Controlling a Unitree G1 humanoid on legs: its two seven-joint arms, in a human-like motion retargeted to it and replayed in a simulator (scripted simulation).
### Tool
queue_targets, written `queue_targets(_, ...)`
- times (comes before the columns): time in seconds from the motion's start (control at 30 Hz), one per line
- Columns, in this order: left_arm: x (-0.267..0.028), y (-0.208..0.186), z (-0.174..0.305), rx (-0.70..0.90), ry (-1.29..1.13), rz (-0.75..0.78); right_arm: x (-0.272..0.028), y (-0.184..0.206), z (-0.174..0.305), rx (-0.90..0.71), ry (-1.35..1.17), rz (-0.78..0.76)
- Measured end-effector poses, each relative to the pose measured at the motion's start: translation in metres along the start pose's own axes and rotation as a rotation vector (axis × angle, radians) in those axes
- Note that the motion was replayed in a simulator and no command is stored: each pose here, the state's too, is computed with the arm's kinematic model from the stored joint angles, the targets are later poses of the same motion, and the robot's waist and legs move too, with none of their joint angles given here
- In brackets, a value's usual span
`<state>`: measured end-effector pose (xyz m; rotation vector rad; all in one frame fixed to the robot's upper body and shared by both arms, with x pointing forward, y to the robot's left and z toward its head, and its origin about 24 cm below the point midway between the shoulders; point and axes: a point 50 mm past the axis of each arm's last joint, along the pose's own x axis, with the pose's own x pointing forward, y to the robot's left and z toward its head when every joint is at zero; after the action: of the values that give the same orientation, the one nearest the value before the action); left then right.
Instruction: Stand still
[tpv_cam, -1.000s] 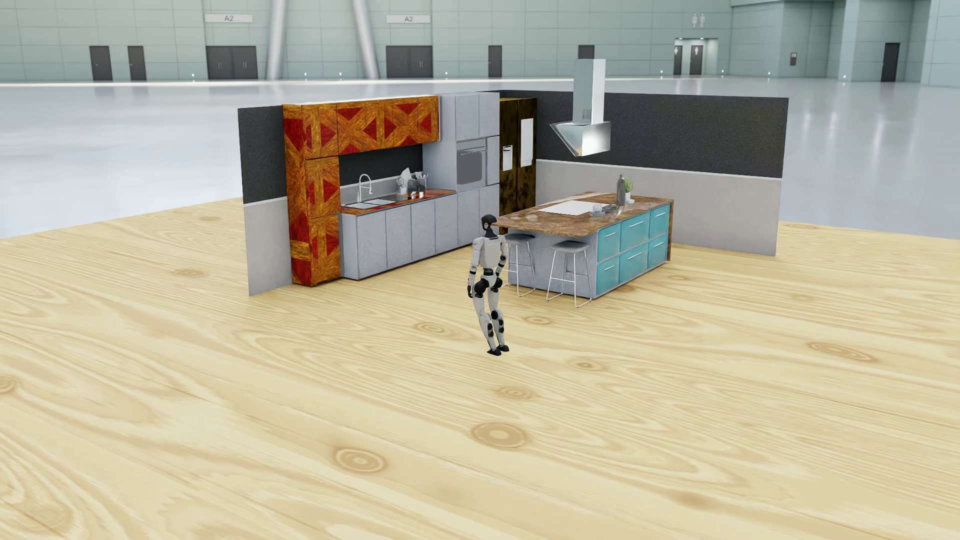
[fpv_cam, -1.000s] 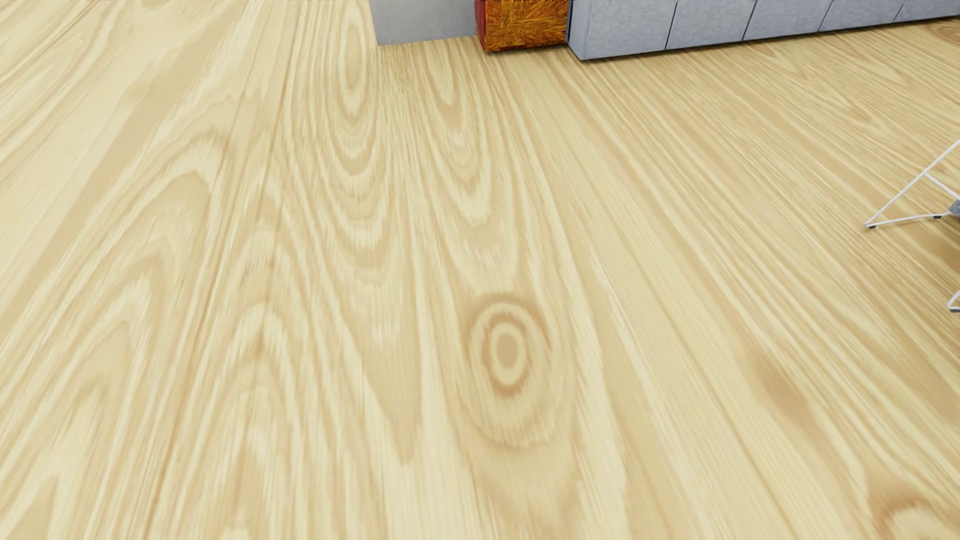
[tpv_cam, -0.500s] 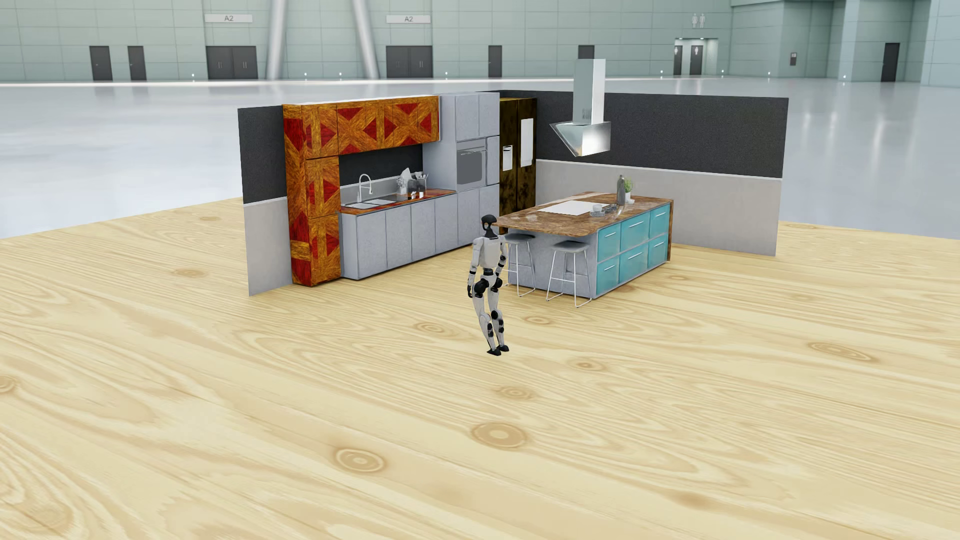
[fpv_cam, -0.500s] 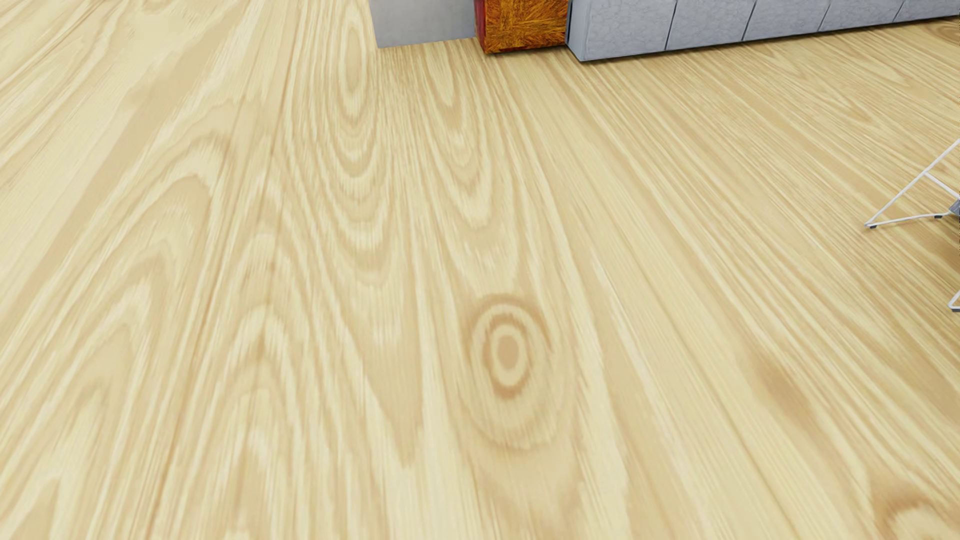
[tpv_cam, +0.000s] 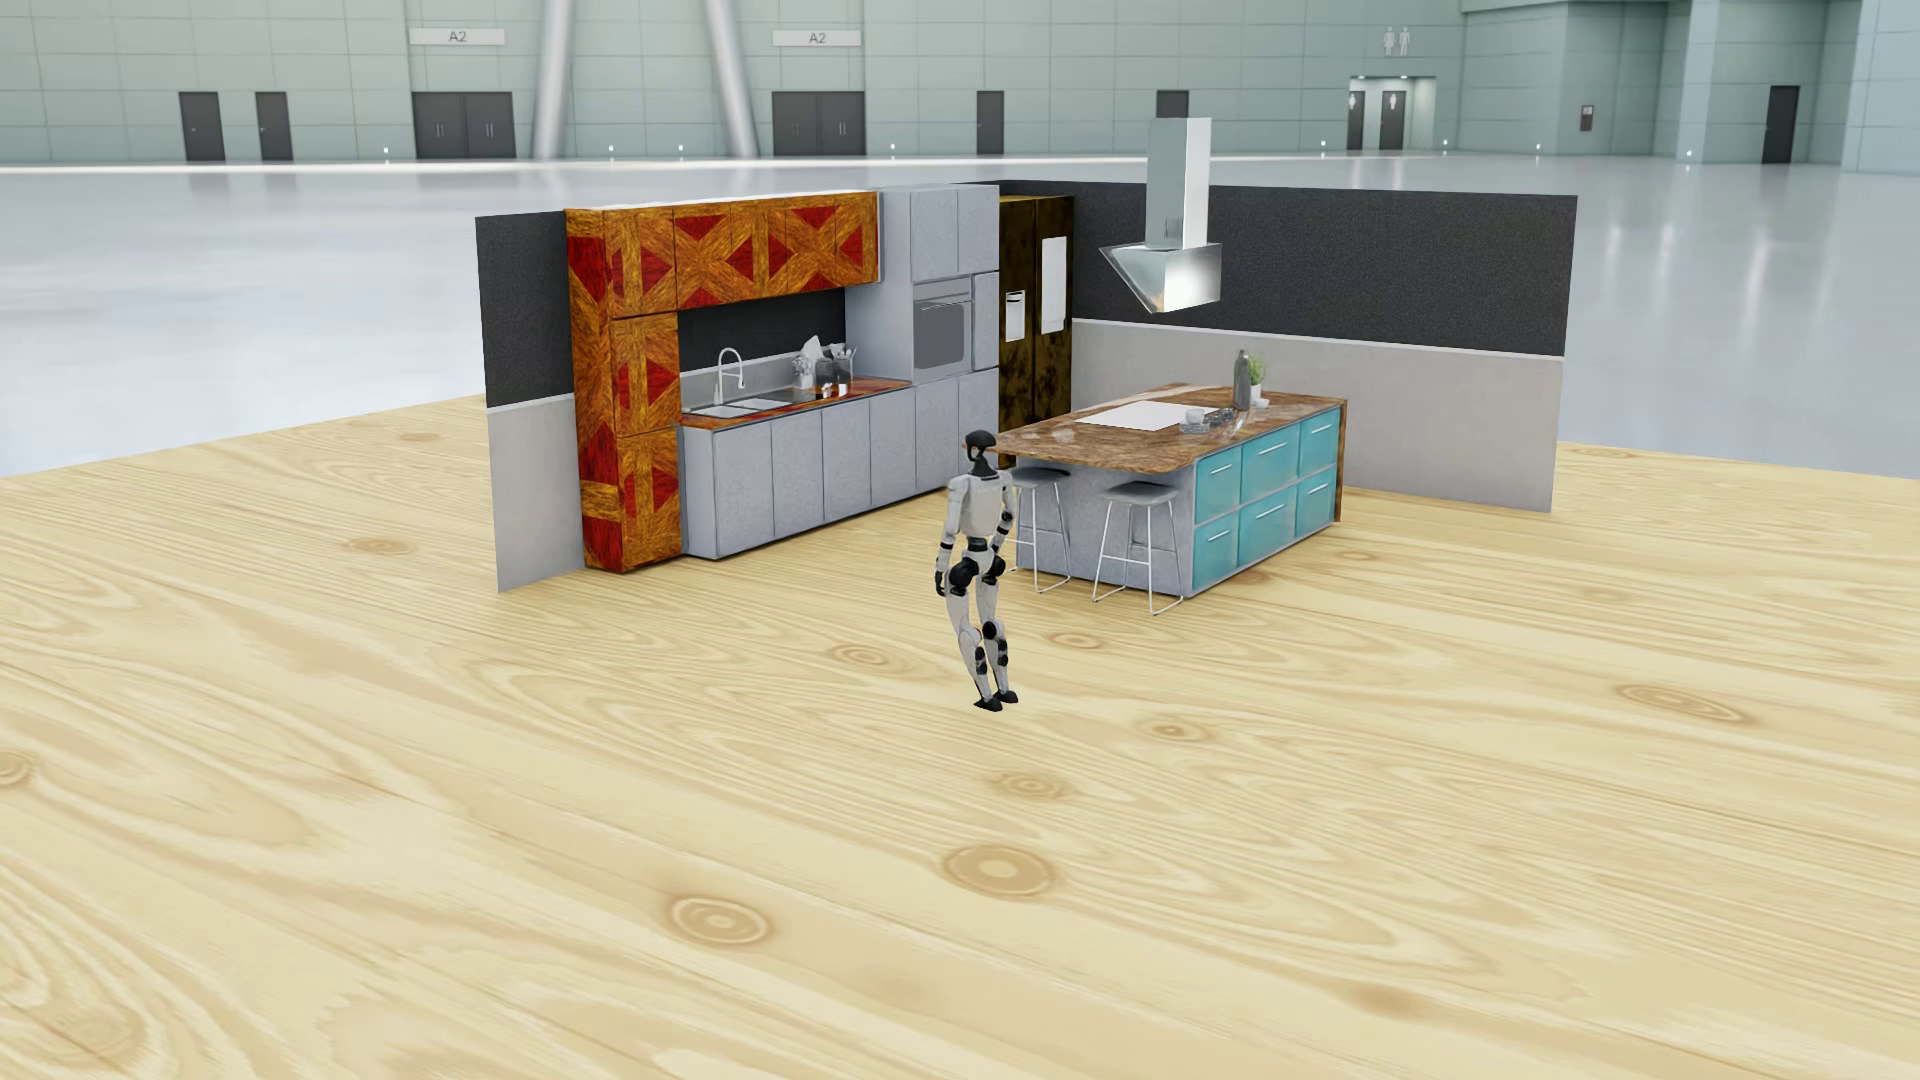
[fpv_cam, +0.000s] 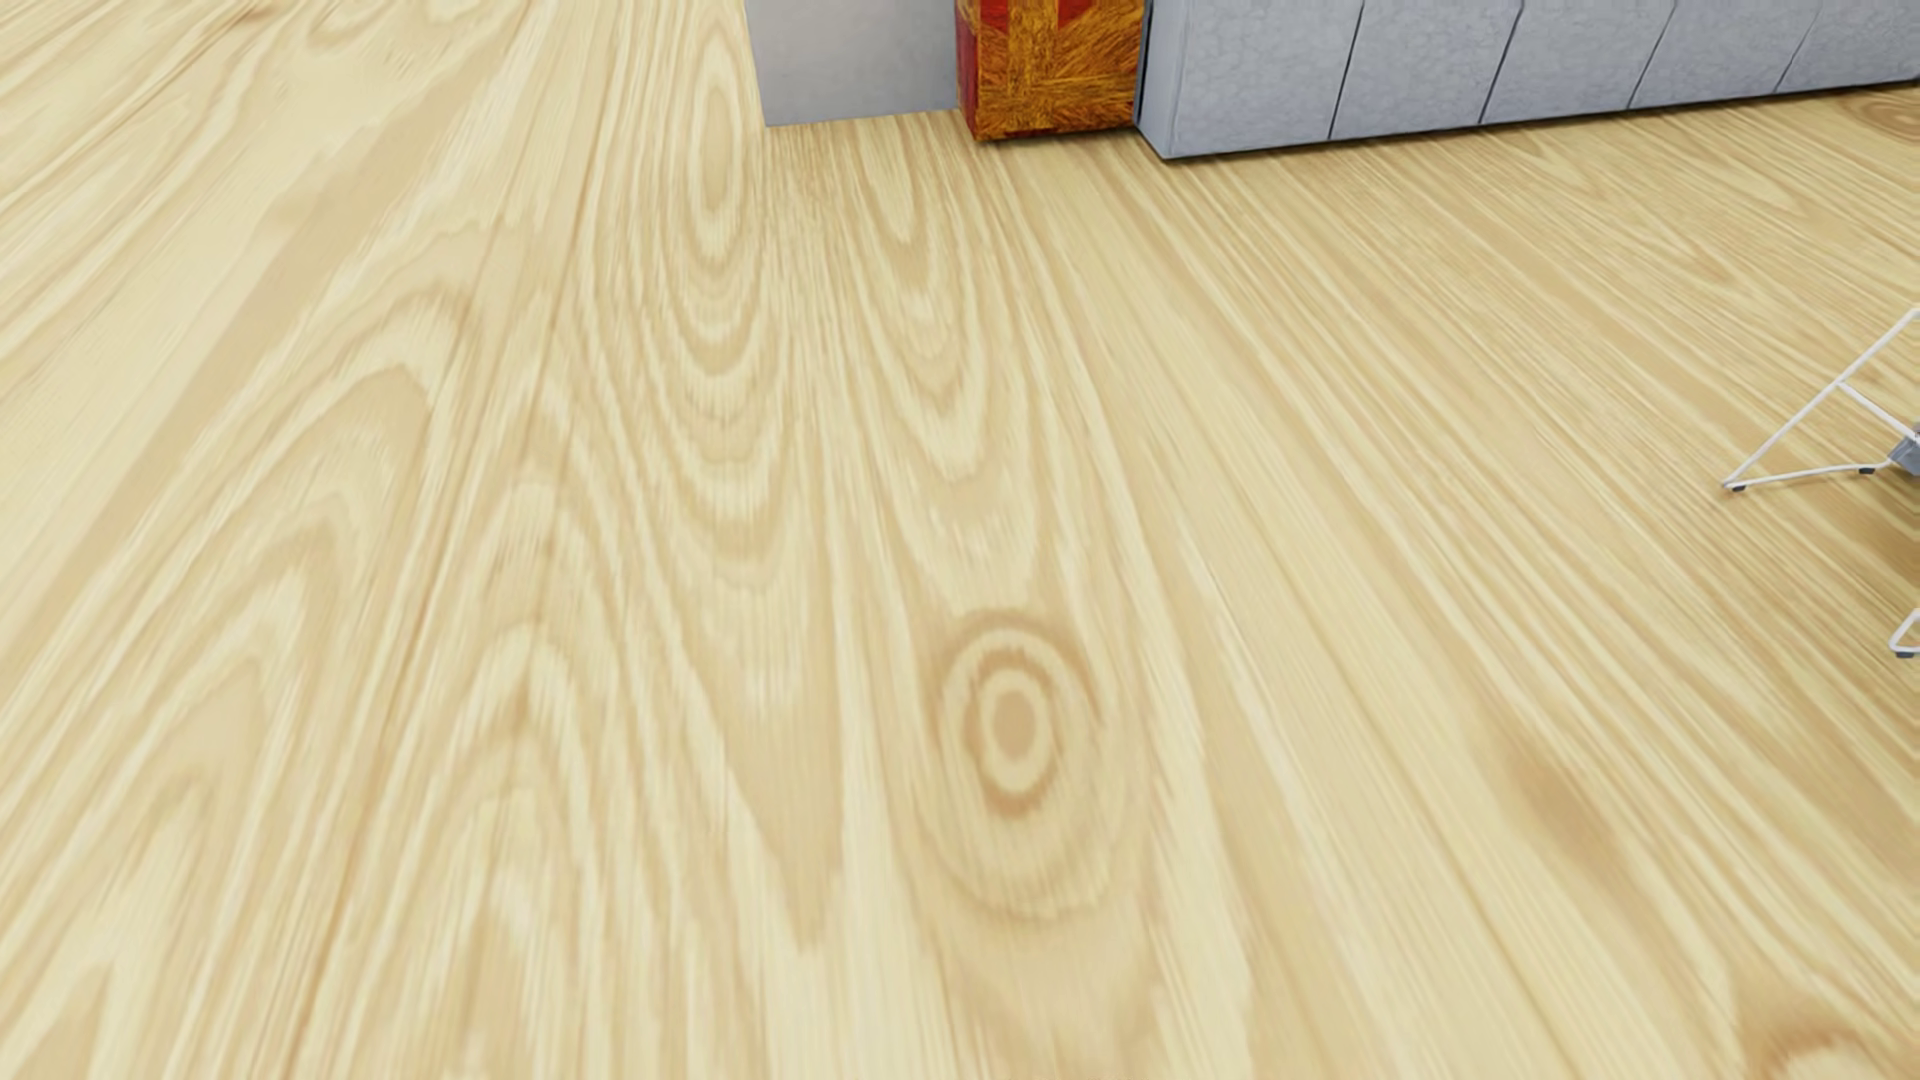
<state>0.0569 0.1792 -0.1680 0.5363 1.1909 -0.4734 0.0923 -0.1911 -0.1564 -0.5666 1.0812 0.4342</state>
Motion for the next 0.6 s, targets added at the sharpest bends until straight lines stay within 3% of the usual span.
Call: queue_targets(0.6, -0.0017, 0.0005, -0.0067, -0.026, 0.017, 0.008, -0.0016, -0.0045, -0.0034, 0.03, 0.005, -0.02)
